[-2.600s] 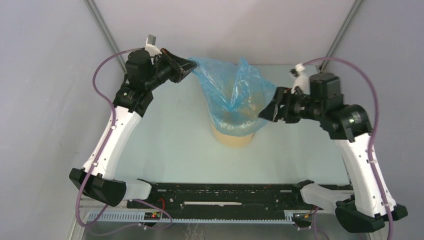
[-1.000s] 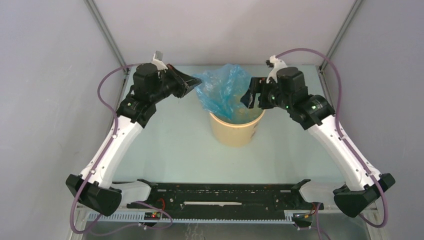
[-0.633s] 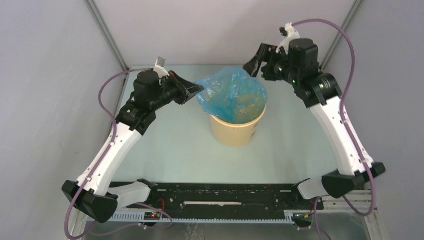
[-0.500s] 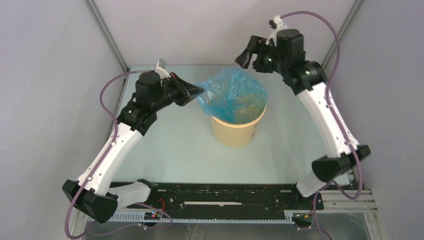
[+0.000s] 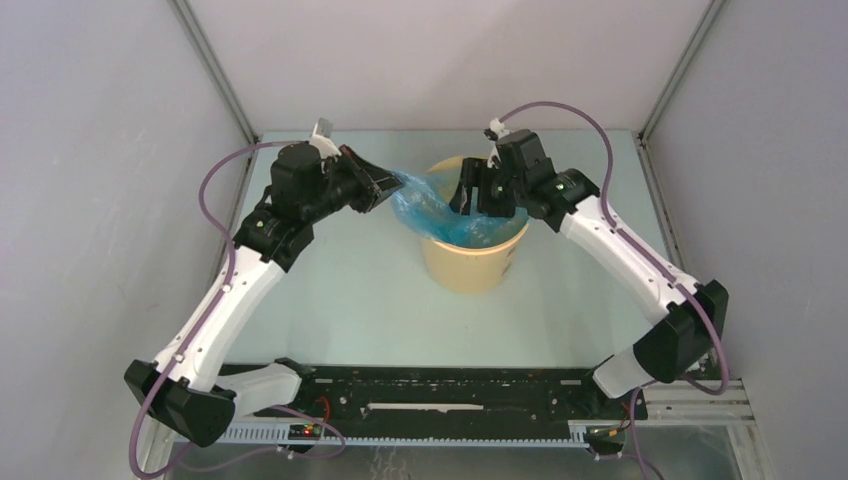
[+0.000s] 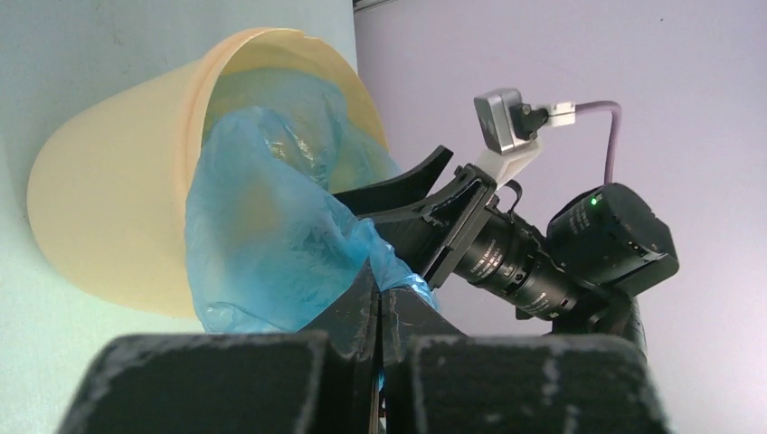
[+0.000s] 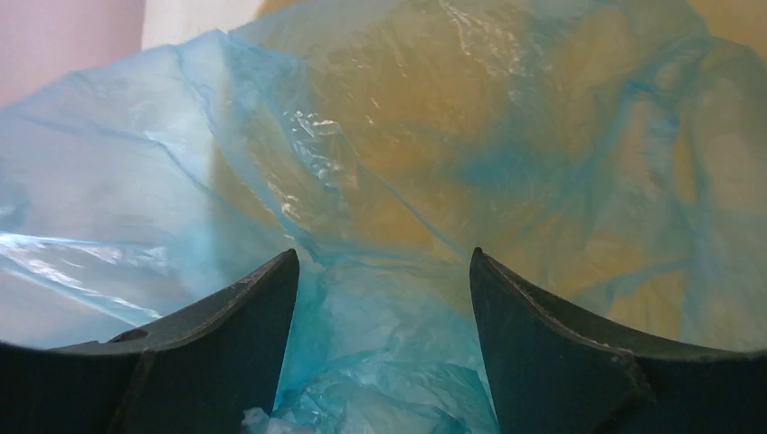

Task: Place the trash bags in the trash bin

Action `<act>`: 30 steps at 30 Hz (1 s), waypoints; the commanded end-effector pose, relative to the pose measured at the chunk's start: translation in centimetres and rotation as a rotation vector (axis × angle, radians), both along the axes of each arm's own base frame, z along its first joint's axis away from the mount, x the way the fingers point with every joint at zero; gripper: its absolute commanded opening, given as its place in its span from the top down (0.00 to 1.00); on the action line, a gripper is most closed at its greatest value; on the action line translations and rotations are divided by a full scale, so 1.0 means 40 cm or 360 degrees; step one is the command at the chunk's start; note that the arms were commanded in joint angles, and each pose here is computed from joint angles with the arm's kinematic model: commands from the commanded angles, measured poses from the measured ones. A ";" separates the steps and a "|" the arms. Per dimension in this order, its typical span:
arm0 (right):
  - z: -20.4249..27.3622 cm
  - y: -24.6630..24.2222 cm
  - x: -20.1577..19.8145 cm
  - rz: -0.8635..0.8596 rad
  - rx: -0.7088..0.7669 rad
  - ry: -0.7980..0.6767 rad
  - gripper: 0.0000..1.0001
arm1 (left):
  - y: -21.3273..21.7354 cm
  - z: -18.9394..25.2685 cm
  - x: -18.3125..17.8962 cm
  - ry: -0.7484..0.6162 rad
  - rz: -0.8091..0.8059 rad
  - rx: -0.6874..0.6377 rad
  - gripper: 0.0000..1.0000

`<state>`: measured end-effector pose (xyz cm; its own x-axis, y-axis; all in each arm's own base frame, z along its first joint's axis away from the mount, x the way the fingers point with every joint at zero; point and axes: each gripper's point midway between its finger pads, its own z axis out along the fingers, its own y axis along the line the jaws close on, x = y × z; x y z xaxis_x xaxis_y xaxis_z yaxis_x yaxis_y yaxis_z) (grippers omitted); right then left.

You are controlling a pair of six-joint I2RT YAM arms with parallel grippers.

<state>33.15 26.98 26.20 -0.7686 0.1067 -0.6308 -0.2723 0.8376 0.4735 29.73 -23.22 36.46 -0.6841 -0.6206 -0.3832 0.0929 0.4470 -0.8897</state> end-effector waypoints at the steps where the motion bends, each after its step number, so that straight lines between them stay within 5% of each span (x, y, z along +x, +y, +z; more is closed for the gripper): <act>1: 0.071 -0.028 0.039 -0.0110 0.0100 -0.0190 0.22 | -0.004 0.031 0.006 -0.0073 -0.0009 0.0005 1.00; 14: -0.042 -0.062 0.097 -0.0052 -0.0205 0.0131 0.19 | -0.039 -0.052 0.049 0.0022 -0.0162 0.0170 1.00; 24: 0.230 -0.121 0.020 -0.0020 -0.0026 -0.0025 0.15 | 0.006 -0.056 0.049 0.0010 -0.0109 0.0228 1.00; 30: 0.274 -0.150 -0.042 -0.0117 0.0121 -0.0011 0.16 | 0.014 -0.047 0.031 0.0001 -0.0100 0.0211 1.00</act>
<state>34.29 21.84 35.88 -0.7372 0.1465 -0.6596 -0.2516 0.8465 0.4692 32.15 -23.01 31.43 -0.7475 -0.5279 -0.4033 0.0355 0.5745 -0.8178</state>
